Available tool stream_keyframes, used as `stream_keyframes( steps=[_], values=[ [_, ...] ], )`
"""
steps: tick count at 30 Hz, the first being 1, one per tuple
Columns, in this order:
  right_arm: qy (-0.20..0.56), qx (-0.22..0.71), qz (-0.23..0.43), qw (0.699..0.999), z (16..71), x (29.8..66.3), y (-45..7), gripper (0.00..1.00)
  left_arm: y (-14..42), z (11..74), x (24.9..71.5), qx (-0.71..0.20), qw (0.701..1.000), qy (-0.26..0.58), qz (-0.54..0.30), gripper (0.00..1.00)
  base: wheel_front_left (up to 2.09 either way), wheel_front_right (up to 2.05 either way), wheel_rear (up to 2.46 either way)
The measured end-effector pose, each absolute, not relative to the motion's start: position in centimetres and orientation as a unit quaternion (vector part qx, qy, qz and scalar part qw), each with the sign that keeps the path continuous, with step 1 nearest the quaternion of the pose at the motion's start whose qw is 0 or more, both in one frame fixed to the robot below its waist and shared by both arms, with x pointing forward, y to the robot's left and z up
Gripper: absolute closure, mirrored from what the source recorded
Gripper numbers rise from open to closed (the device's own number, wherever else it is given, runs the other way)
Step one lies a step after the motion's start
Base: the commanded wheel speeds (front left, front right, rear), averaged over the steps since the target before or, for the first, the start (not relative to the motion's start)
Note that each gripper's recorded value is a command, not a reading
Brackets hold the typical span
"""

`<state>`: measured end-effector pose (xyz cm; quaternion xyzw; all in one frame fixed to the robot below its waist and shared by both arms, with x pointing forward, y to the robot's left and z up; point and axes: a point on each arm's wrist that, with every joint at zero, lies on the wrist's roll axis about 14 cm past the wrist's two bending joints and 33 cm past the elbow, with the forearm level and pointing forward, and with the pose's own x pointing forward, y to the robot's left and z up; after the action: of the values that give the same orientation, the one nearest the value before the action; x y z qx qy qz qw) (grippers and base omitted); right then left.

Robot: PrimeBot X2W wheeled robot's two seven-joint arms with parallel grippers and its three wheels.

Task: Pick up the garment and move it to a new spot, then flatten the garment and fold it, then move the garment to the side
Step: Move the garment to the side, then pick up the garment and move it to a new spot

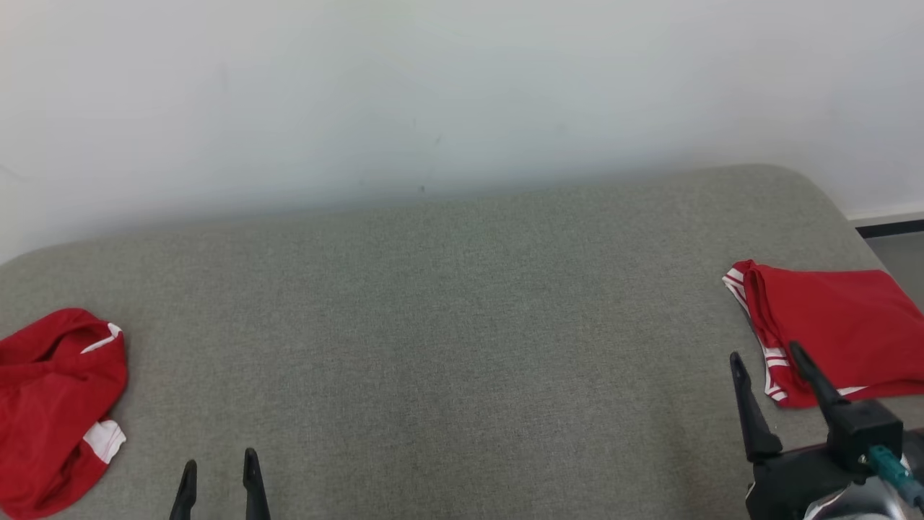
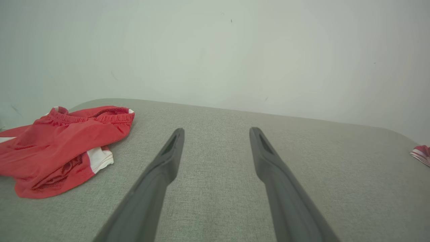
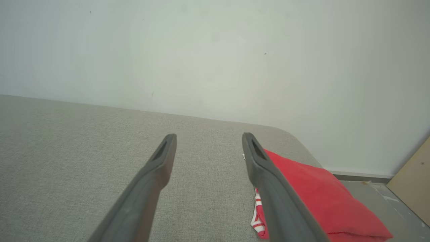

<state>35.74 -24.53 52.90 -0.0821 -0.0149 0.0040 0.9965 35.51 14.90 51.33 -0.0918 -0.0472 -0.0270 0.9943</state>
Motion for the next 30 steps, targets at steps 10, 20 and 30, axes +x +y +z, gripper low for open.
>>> stream_keyframes(
  steps=[10, 20, 30],
  values=[
    [-0.021, -0.036, -0.009, 0.999, 50.9, 33.8, -23.3, 0.00, 15.5, 49.1, 34.5, -0.081, 0.996, -0.014, -0.019, 0.00, 0.00, 0.00, 0.00],
    [-0.011, -0.017, -0.021, 1.000, 49.4, 33.1, -23.2, 0.00, 15.7, 47.3, 34.2, -0.077, 0.997, 0.014, -0.017, 0.00, 0.00, 0.00, 0.00],
    [0.001, -0.006, -0.020, 1.000, 48.5, 33.0, -22.9, 0.00, 16.2, 47.3, 34.3, -0.076, 0.997, 0.014, -0.010, 0.00, 0.00, 0.00, 0.00]
  ],
)
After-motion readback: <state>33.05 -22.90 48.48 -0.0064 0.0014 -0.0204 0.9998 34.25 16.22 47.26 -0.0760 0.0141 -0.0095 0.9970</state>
